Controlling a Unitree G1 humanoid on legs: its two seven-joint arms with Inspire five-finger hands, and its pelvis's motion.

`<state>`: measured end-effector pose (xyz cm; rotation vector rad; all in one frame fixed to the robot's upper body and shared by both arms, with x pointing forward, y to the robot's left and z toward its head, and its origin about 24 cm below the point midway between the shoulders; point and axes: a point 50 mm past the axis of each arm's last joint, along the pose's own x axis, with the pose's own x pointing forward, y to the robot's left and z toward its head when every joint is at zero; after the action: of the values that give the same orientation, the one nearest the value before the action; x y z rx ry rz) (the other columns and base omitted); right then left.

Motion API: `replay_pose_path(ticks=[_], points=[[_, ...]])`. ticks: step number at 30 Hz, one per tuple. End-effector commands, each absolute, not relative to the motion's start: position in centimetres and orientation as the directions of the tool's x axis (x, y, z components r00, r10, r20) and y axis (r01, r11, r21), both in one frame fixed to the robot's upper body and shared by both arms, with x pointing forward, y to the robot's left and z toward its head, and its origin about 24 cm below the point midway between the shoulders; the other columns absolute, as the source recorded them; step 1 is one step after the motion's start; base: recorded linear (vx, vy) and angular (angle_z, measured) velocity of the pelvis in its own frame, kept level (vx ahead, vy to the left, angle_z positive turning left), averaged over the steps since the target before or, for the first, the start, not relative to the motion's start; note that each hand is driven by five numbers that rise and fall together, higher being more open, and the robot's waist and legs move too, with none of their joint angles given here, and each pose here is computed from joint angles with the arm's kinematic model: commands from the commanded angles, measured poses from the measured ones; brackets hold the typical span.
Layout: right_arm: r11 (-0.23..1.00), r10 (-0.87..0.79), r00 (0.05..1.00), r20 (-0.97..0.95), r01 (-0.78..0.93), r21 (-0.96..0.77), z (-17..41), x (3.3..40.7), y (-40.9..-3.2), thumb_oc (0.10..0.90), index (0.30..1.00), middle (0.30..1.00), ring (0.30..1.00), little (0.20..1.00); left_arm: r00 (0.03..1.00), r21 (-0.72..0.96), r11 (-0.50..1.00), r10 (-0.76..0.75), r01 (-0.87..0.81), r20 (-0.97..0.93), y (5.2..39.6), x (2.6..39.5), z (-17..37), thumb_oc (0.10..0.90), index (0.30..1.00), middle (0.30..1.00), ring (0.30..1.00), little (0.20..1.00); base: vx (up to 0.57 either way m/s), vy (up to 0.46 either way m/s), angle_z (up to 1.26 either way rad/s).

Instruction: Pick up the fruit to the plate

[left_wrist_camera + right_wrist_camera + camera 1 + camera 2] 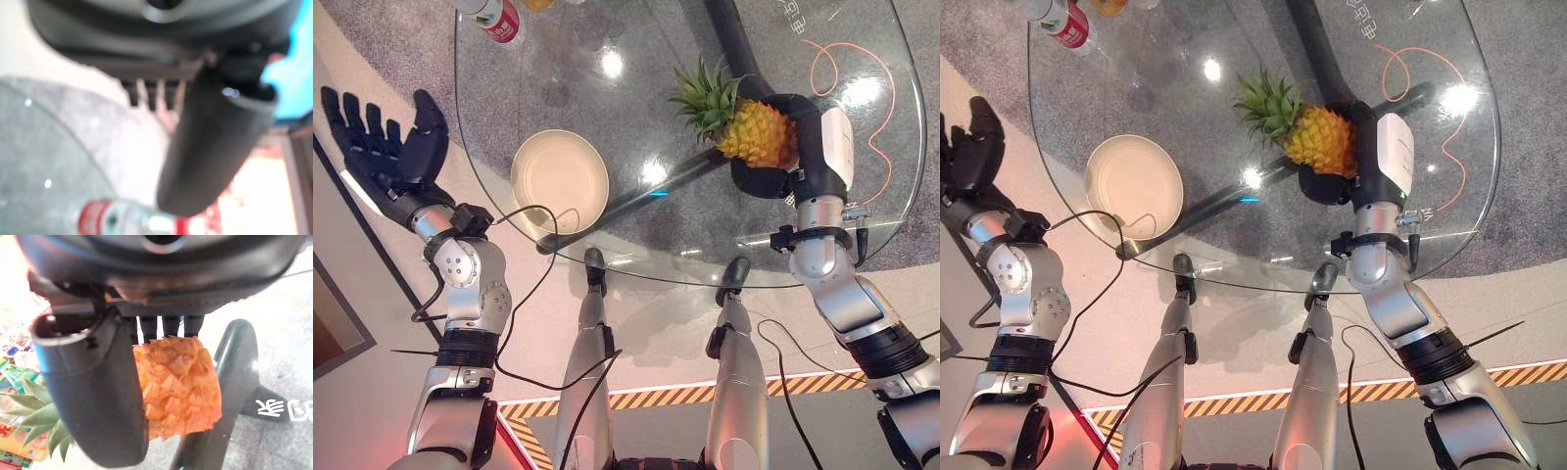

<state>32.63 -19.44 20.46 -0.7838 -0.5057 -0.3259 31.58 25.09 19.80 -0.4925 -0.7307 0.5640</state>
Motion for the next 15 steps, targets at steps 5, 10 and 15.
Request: replay_pose_path(ticks=[5, 10, 15], points=[[0.747, -0.017, 0.507, 0.862, 0.579, -0.326, 28.3, 29.3, -17.1, 0.100, 0.300, 0.300, 0.300, 0.200, 0.552, -0.440, 0.896, 0.397, -0.060, 0.733, 22.4, 30.9, 25.3, 0.800, 0.900, 0.900, 0.900, 0.900, 0.00, 0.000, 0.00], [0.767, 0.010, 0.487, 0.873, 0.557, -0.319, 29.0, 29.1, -16.4, 0.100, 0.300, 0.300, 0.300, 0.200, 0.608, -0.414, 0.909, 0.299, 0.053, 0.735, 20.8, 31.4, 25.2, 0.800, 0.900, 0.900, 0.900, 0.900, 0.00, 0.000, 0.00], [0.782, 0.019, 0.471, 0.882, 0.542, -0.307, 29.5, 29.0, -15.7, 0.100, 0.300, 0.300, 0.300, 0.200, 0.627, -0.396, 0.908, 0.228, 0.140, 0.745, 19.0, 31.7, 25.3, 0.800, 0.900, 0.900, 0.900, 0.900, 0.00, 0.000, 0.00]])
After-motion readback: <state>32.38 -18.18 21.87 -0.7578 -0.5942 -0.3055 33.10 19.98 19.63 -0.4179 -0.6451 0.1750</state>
